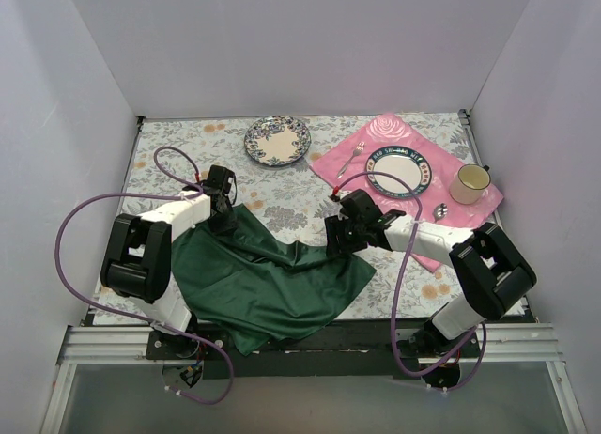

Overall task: Fold the napkin, place the utensils inside, and roll it up
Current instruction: Flatten the napkin out

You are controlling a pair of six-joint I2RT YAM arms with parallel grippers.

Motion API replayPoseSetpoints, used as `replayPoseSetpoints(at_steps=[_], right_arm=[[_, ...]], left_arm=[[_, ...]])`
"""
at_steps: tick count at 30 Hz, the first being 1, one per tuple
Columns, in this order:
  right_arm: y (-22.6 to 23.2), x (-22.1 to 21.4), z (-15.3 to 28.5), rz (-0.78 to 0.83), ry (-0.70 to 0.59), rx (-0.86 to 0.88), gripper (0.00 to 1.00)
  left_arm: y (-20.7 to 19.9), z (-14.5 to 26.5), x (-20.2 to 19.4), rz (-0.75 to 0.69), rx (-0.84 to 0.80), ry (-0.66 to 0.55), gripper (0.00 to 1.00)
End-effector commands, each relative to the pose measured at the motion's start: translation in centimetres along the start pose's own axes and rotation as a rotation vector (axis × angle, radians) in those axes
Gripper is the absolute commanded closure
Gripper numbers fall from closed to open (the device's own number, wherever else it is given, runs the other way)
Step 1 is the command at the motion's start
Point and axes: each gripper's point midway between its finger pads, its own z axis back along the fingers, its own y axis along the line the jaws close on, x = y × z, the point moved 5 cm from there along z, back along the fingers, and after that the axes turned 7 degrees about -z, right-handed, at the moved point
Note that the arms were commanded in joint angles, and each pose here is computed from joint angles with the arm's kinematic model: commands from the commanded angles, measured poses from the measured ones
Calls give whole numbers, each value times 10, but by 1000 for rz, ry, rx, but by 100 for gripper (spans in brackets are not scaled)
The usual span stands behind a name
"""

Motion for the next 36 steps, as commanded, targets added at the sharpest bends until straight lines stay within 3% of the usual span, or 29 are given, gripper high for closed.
replayPoseSetpoints(at_steps=[1, 8, 11, 19, 24, 28, 36], right_arm=[[8, 14, 0, 17, -32, 35, 39], [8, 14, 1, 25, -28, 26, 38], [9, 15, 2, 27, -35, 29, 38], [8, 14, 3, 26, -36, 29, 38], [8, 14, 3, 28, -37, 29, 38], [8, 13, 1, 28, -31, 32, 38], [9, 15, 1, 31, -28, 34, 38]], left_arm=[[-2, 17, 9, 10, -27, -45, 98], [-2, 32, 22, 12, -24, -97, 99], [3, 32, 24, 24, 13, -111, 66], [8, 11, 25, -10, 87, -95, 54], [10, 1, 15, -11, 89, -68, 55], [13, -1, 7, -11, 88, -62, 69], [12, 11, 13, -9, 71, -93, 90]])
